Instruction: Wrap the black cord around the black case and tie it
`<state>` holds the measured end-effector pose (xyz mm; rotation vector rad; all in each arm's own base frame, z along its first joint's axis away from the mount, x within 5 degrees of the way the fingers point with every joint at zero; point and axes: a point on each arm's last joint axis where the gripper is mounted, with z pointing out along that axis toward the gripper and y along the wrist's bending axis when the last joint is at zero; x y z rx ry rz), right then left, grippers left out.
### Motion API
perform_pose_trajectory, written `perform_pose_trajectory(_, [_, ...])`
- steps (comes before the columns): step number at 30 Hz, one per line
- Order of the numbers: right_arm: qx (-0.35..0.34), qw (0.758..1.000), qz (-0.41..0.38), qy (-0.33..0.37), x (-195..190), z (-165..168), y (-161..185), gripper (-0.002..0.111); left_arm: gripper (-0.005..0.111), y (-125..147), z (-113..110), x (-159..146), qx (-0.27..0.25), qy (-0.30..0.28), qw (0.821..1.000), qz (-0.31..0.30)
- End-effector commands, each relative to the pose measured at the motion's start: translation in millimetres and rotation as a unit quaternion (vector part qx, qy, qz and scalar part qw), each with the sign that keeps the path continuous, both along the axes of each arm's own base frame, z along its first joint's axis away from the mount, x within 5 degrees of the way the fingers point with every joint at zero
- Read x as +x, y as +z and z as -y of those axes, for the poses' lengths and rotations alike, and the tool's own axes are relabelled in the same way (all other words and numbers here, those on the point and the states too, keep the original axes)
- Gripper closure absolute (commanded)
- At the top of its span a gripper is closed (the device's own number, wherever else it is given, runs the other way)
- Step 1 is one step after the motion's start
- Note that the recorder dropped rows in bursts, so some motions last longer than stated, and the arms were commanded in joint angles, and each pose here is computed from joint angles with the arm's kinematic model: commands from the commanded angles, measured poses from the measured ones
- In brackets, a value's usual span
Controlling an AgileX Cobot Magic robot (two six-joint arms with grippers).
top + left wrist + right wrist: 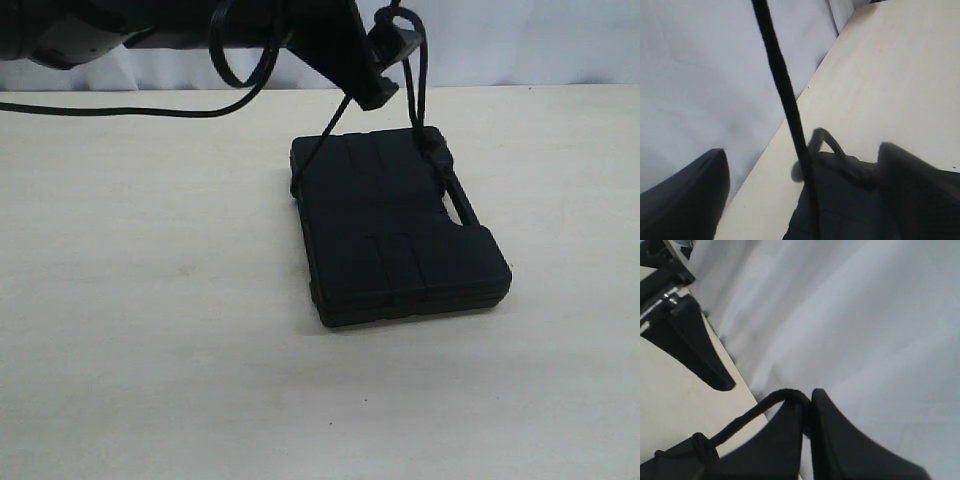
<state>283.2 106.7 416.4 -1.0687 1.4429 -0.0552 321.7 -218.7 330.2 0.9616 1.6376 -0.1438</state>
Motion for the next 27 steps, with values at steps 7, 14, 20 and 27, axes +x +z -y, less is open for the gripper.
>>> perform_pose_trajectory(7, [-0.002, 0.999, 0.000, 0.048, -12.5, -19.0, 4.0, 0.104, 0.045, 11.2, -3.3, 6.2, -0.052, 0.054, 0.996, 0.043])
perform_pose_trajectory(14, [0.001, 0.999, -0.003, 0.048, -12.7, -19.2, 4.0, 0.104, 0.061, -9.3, 6.4, 13.5, -0.052, 0.056, 0.997, 0.018])
perform_pose_trajectory(20, [0.000, 0.999, -0.006, 0.053, -13.3, -19.8, 3.4, 0.104, 0.106, -13.2, 9.5, 15.2, -0.026, 0.048, 0.998, 0.039])
perform_pose_trajectory(27, [0.020, 1.000, -0.018, 0.006, -8.6, -13.0, 1.1, 0.089, 0.107, -9.3, 1.8, 18.1, -0.044, 0.065, 0.996, 0.034])
